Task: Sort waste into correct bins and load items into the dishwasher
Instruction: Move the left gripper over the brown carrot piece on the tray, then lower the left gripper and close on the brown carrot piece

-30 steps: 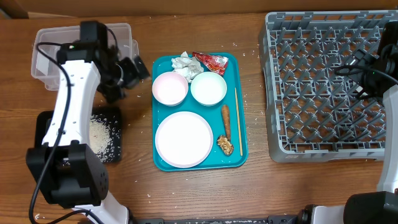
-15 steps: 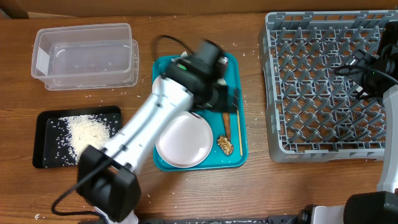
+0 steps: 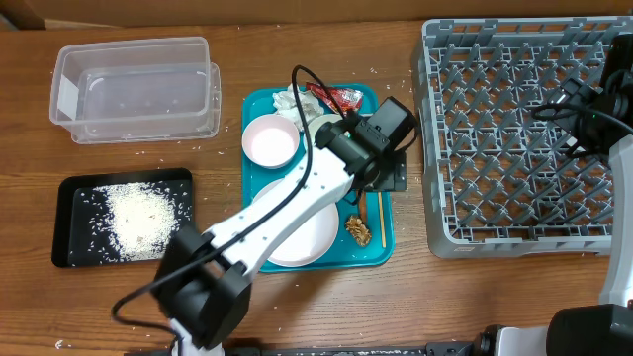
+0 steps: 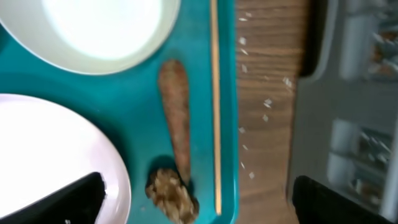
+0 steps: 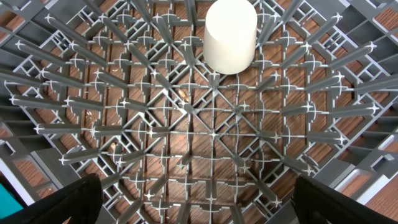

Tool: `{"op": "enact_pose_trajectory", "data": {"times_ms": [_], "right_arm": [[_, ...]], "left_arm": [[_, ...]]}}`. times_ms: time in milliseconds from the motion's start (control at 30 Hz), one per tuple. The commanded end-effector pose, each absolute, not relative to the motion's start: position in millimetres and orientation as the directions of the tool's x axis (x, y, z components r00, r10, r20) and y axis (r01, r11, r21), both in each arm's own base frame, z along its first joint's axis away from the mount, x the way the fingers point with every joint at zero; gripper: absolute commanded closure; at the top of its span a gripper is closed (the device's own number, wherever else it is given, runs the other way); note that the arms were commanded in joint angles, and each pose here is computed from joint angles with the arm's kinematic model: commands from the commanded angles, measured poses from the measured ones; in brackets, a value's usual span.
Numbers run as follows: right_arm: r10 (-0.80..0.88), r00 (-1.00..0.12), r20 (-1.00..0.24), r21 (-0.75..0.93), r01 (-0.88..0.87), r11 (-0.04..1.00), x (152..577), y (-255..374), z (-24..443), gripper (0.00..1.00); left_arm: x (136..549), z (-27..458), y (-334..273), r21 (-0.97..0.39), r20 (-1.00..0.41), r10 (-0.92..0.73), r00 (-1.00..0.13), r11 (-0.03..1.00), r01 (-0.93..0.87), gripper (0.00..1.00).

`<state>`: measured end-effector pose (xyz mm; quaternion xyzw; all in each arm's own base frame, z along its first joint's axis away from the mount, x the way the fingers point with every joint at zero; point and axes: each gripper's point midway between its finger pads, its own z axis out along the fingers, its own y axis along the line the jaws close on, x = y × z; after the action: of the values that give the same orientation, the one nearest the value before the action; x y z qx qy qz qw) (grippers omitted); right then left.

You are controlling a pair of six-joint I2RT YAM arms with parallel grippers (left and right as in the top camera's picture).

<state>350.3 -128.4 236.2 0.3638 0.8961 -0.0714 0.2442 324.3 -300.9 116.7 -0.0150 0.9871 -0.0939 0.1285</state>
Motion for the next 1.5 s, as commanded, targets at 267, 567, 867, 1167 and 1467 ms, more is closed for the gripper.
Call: {"op": "enact_pose_trajectory", "data": {"times_ms": [267,567,867,1167,1467], "right_arm": [[0.616,-0.599,-0.511,0.059,0.69,0.721,352,-130,245,0.0],[0.616,-0.599,-0.511,0.059,0.69,0.721,352,-130,245,0.0],[0.616,-0.599,-0.511,0.059,0.69,0.721,352,-130,245,0.0],[0.616,-0.599,-0.511,0.059,0.69,0.721,352,-130,245,0.0],[0.616,-0.599,-0.511,0.059,0.69,0.721,352,-130,245,0.0]], "left_arm": [[330,39,-305,-0.115,-0.136,-0.138,-0.981,0.986,-0.123,0.19],[340,18,-301,-0.069,-0.171,-0.139,-0.975,0.989,-0.129,0.3],[343,18,-296,-0.038,-0.198,-0.136,-0.971,0.991,-0.131,0.42],[342,17,-292,-0.011,-0.21,-0.141,-0.967,0.99,-0.142,0.49],[338,14,-293,-0.003,-0.205,-0.132,-0.97,0.991,-0.135,0.51]]}}
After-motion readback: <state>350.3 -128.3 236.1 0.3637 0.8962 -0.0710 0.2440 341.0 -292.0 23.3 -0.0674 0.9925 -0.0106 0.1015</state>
